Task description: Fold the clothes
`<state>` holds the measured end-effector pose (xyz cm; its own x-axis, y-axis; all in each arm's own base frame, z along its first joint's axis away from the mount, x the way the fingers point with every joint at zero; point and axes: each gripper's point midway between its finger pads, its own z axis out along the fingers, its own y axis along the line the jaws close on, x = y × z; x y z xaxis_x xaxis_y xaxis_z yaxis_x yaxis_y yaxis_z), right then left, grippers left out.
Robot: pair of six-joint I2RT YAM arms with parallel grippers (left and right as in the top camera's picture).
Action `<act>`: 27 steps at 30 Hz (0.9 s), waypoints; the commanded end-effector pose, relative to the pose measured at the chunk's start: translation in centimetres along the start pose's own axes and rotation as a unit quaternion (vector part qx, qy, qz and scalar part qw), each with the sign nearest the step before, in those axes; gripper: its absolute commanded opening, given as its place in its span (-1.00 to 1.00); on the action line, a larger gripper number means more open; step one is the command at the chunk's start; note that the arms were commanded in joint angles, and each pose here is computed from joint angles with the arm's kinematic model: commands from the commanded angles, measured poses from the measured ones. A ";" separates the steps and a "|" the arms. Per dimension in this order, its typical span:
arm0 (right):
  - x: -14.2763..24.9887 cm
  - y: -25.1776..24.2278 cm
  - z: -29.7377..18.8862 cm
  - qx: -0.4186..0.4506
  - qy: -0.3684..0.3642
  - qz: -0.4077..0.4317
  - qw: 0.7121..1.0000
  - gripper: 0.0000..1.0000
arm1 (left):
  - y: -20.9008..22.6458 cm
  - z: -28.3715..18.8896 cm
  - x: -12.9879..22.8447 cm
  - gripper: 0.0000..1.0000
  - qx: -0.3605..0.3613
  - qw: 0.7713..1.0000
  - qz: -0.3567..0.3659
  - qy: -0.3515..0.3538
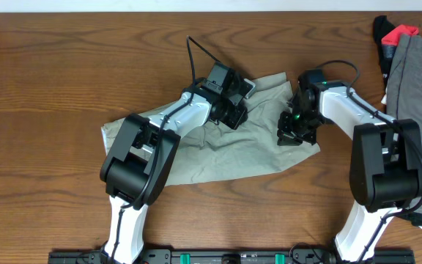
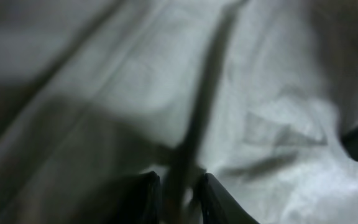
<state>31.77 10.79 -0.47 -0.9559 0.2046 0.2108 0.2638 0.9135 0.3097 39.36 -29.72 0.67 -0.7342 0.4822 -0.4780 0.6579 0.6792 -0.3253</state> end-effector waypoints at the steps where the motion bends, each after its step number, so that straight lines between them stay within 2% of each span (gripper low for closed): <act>1: 0.9 -3.9 1.8 0.097 0.017 0.034 0.995 -0.98 | 5.4 0.7 1.1 -0.50 -0.104 0.994 -0.015 0.008; 4: 1.6 -5.4 1.9 0.133 0.022 0.037 0.990 -0.97 | 8.6 -0.5 -0.3 -0.43 -0.157 0.986 -0.044 -0.026; 12: 2.9 -7.2 1.7 0.176 0.040 0.041 0.983 -0.98 | 14.8 -5.2 -2.3 -0.40 -0.190 0.972 -0.116 -0.068; 16: 2.9 -6.9 1.7 0.166 0.043 0.040 0.984 -0.97 | 15.5 -9.8 -4.2 -0.41 -0.188 0.970 -0.140 -0.066; 21: 2.0 -3.5 0.5 0.064 0.029 -0.016 0.997 -0.94 | 12.8 -17.3 -5.5 -0.40 -0.192 0.968 -0.153 -0.060; 24: 0.9 0.0 -2.7 -0.022 -0.028 -0.072 0.997 -0.85 | 10.2 -20.7 -4.1 -0.40 -0.190 0.968 -0.159 -0.038; 27: 0.9 4.8 -7.1 -0.123 -0.089 -0.144 0.978 -0.80 | 8.3 -22.4 -1.7 -0.45 -0.184 0.967 -0.174 0.002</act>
<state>31.44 10.28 1.56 -0.9861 0.1197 0.1154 0.1541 0.9189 0.3631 43.67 -12.96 14.61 -0.9045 0.1933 -0.3800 0.2695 0.9499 -0.1583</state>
